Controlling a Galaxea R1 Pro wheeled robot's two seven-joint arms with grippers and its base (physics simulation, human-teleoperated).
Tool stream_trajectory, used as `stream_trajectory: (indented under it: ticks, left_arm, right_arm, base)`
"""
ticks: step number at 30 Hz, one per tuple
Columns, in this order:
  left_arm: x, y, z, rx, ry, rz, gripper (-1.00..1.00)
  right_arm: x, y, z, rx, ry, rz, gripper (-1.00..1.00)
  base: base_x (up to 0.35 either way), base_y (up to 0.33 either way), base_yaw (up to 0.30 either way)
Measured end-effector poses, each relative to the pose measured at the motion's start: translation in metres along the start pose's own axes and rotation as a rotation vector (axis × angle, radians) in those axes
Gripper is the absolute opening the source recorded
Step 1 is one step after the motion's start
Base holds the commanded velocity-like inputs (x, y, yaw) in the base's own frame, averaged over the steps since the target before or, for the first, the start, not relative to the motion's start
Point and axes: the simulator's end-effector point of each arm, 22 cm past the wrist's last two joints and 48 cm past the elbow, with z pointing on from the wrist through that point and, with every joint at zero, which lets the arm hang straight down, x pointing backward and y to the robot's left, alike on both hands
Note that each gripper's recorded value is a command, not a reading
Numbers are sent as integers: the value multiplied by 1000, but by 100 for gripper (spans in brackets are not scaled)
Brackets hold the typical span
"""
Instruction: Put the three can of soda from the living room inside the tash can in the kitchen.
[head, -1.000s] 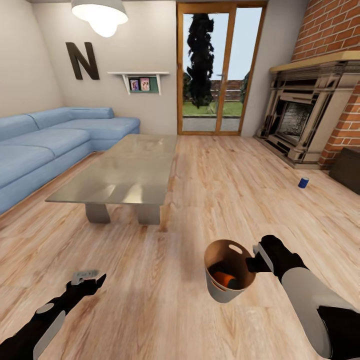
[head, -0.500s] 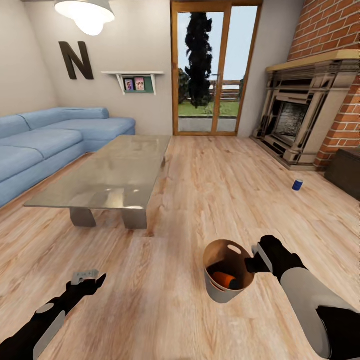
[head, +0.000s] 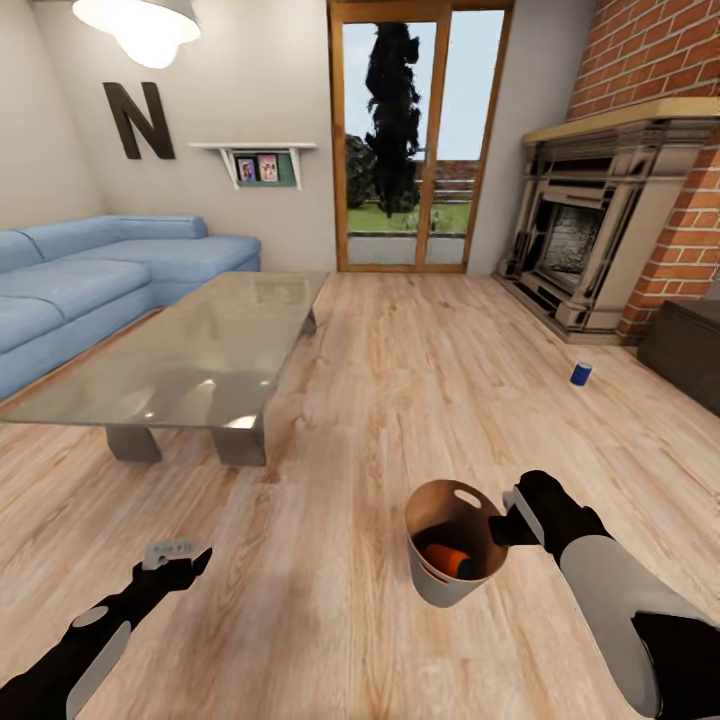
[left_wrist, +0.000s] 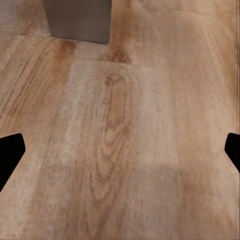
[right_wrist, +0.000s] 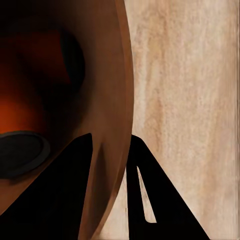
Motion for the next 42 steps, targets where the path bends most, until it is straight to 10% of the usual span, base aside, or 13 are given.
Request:
stream_trajectory:
  ticks: [31, 42]
  left_arm:
    - [-7, -7, -1, 16, 0, -4, 100]
    - [-39, -66, 17, 107, 10, 2, 100]
  right_arm:
    - [29, 7, 9, -93, 34, 6, -100]
    - [37, 2, 12, -92, 48, 6, -100]
  base:
    - [150, -292, -149]
    - [294, -135, -2]
